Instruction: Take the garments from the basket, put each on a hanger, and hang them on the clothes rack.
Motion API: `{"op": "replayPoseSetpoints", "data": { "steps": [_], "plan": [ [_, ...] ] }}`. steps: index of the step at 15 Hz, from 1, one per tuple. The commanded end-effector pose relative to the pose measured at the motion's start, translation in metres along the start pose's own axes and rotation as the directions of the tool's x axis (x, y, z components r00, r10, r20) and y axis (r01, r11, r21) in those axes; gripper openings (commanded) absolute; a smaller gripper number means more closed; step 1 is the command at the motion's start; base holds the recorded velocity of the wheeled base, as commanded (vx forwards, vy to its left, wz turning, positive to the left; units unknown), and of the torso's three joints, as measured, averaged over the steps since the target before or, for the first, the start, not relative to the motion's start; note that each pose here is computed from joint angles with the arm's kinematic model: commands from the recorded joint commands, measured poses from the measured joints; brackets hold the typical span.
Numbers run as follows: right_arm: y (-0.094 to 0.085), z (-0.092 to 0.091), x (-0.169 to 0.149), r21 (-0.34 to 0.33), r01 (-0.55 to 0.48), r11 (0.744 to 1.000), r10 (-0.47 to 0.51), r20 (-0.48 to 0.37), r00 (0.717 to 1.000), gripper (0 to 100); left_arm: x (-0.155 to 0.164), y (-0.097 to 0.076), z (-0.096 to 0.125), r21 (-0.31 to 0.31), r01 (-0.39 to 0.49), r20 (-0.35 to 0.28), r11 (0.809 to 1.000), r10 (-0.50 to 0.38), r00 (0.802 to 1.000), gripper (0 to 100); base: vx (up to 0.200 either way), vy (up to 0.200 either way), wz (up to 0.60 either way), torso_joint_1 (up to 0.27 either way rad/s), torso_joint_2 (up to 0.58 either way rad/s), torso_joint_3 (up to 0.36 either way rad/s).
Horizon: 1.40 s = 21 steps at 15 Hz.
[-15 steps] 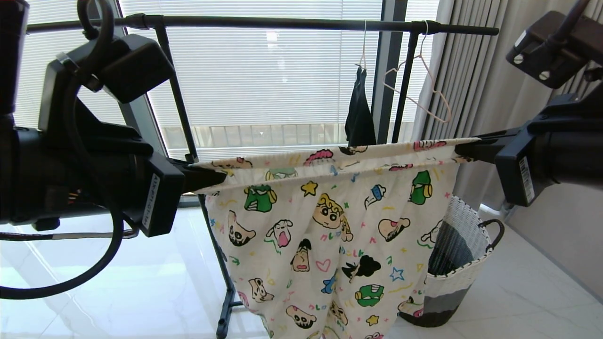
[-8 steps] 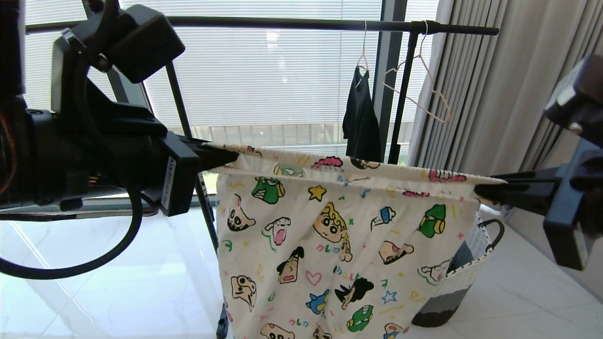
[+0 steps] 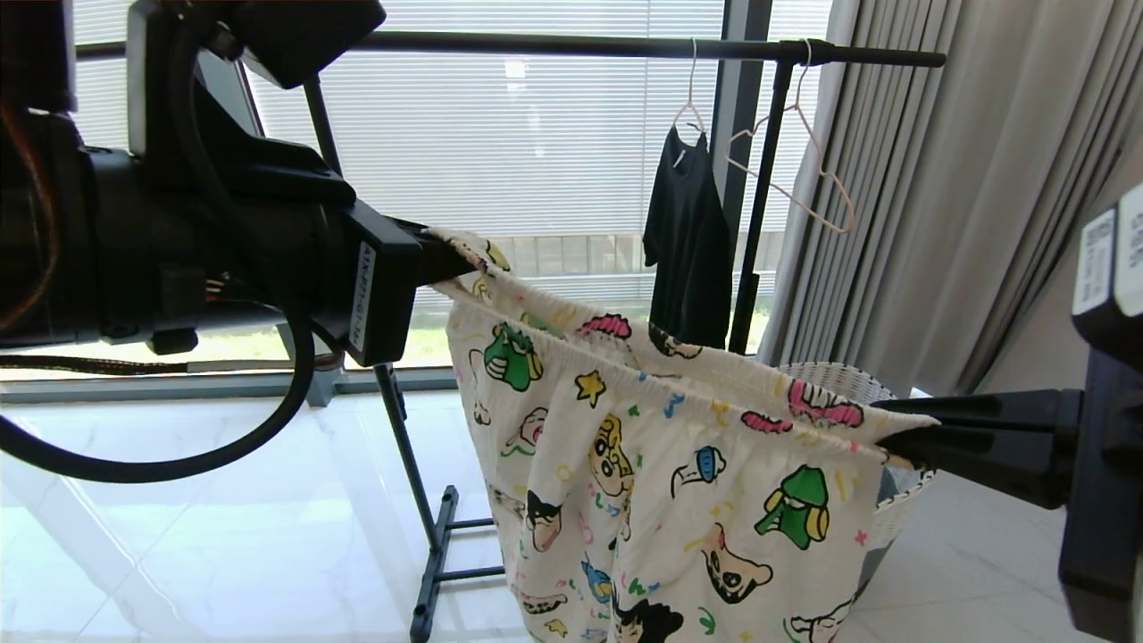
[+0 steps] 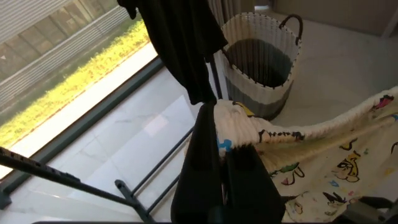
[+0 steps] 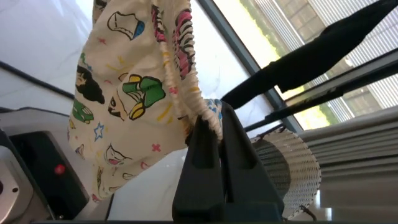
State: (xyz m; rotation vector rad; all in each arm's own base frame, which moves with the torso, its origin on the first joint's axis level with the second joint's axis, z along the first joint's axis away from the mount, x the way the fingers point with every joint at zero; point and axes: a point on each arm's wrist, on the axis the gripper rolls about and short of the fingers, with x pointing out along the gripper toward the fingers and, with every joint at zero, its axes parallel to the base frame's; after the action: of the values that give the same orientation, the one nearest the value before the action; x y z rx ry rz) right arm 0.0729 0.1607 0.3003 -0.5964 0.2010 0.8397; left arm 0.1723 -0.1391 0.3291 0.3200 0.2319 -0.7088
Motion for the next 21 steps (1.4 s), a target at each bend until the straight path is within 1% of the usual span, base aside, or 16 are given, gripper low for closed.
{"op": "replayPoseSetpoints", "data": {
  "steps": [1, 2, 3, 4, 5, 6, 7, 9, 13, 15, 16, 17, 18, 19, 20, 21],
  "plan": [
    [-0.012, -0.002, 0.011, 0.029, 0.060, 0.998, -0.059, -0.042, 0.997, 0, -0.008, -0.006, 0.001, -0.120, 0.013, 0.016, 0.993, -0.011, 1.000, 0, 0.000, 0.000, 0.00, 0.000, 0.00, 0.000],
    [-0.026, 0.003, 0.021, 0.067, 0.126, 0.990, -0.124, -0.044, 0.991, 0, -0.016, -0.015, -0.001, -0.216, 0.013, 0.016, 0.976, -0.009, 1.000, 0, 0.000, 0.000, 0.00, 0.000, 0.00, 0.000],
    [-0.037, 0.012, 0.028, 0.099, 0.170, 0.980, -0.169, -0.024, 0.985, 0, -0.021, -0.024, -0.008, -0.252, -0.010, -0.005, 0.968, 0.009, 1.000, 0, 0.000, 0.000, 0.00, 0.000, 0.00, 0.000],
    [-0.044, 0.016, 0.033, 0.112, 0.194, 0.975, -0.193, -0.021, 0.981, 0, -0.024, -0.030, -0.015, -0.244, -0.016, -0.024, 0.970, 0.011, 1.000, 0, 0.000, 0.000, 0.00, 0.000, 0.00, 0.000],
    [-0.057, 0.029, 0.043, 0.136, 0.233, 0.963, -0.234, -0.007, 0.972, 0, -0.037, -0.046, -0.037, -0.208, 0.019, -0.063, 0.978, -0.033, 0.997, 0, 0.000, 0.000, 0.00, 0.000, 0.00, 0.000],
    [-0.061, 0.035, 0.046, 0.145, 0.246, 0.958, -0.249, 0.000, 0.969, 0, -0.042, -0.053, -0.045, -0.192, 0.054, -0.071, 0.980, -0.069, 0.995, 0, 0.000, 0.000, 0.00, 0.000, 0.00, 0.000],
    [-0.071, 0.047, 0.054, 0.162, 0.269, 0.949, -0.276, 0.021, 0.961, 0, -0.052, -0.065, -0.062, -0.153, 0.098, -0.097, 0.983, -0.113, 0.989, 0, 0.000, 0.000, 0.00, 0.000, 0.00, 0.000],
    [-0.078, 0.059, 0.061, 0.175, 0.285, 0.942, -0.297, 0.043, 0.954, 0, -0.057, -0.073, -0.069, -0.118, 0.087, -0.108, 0.989, -0.099, 0.989, 0, 0.000, 0.000, 0.00, 0.000, 0.00, 0.000],
    [-0.079, 0.062, 0.063, 0.175, 0.284, 0.943, -0.296, 0.044, 0.954, 0, -0.057, -0.073, -0.067, -0.117, 0.084, -0.103, 0.990, -0.096, 0.990, 0, 0.000, 0.000, 0.00, 0.000, 0.00, 0.000],
    [-0.078, 0.058, 0.052, 0.166, 0.279, 0.946, -0.287, 0.025, 0.958, 0, -0.056, -0.073, -0.067, -0.103, 0.080, -0.106, 0.992, -0.090, 0.990, 0, 0.000, 0.000, 0.00, 0.000, 0.00, 0.000],
    [-0.075, 0.053, 0.038, 0.146, 0.257, 0.955, -0.258, -0.014, 0.966, 0, -0.051, -0.068, -0.064, -0.066, 0.046, -0.110, 0.997, -0.054, 0.992, 0, 0.000, 0.000, 0.00, 0.000, 0.00, 0.000],
    [-0.071, 0.050, 0.026, 0.130, 0.234, 0.963, -0.231, -0.038, 0.972, 0, -0.041, -0.057, -0.062, -0.039, -0.022, -0.129, 0.999, 0.017, 0.991, 0, 0.000, 0.000, 0.00, 0.000, 0.00, 0.000],
    [-0.067, 0.046, 0.014, 0.117, 0.210, 0.971, -0.205, -0.056, 0.977, 0, -0.029, -0.041, -0.058, -0.008, -0.111, -0.145, 0.994, 0.109, 0.983, 0, 0.000, 0.000, 0.00, 0.000, 0.00, 0.000],
    [-0.063, 0.044, 0.005, 0.104, 0.182, 0.978, -0.176, -0.063, 0.982, 0, -0.017, -0.025, -0.054, -0.001, -0.196, -0.146, 0.981, 0.194, 0.970, 0, 0.000, 0.000, 0.00, 0.000, 0.00, 0.000],
    [-0.060, 0.043, 0.002, 0.095, 0.165, 0.982, -0.158, -0.069, 0.985, 0, -0.011, -0.017, -0.050, -0.009, -0.233, -0.130, 0.972, 0.230, 0.964, 0, 0.000, 0.000, 0.00, 0.000, 0.00, 0.000],
    [-0.057, 0.043, 0.001, 0.090, 0.152, 0.984, -0.146, -0.070, 0.987, 0, -0.008, -0.016, -0.046, -0.016, -0.240, -0.106, 0.971, 0.236, 0.966, 0, 0.000, 0.000, 0.00, 0.000, 0.00, 0.000]
  ]
}}
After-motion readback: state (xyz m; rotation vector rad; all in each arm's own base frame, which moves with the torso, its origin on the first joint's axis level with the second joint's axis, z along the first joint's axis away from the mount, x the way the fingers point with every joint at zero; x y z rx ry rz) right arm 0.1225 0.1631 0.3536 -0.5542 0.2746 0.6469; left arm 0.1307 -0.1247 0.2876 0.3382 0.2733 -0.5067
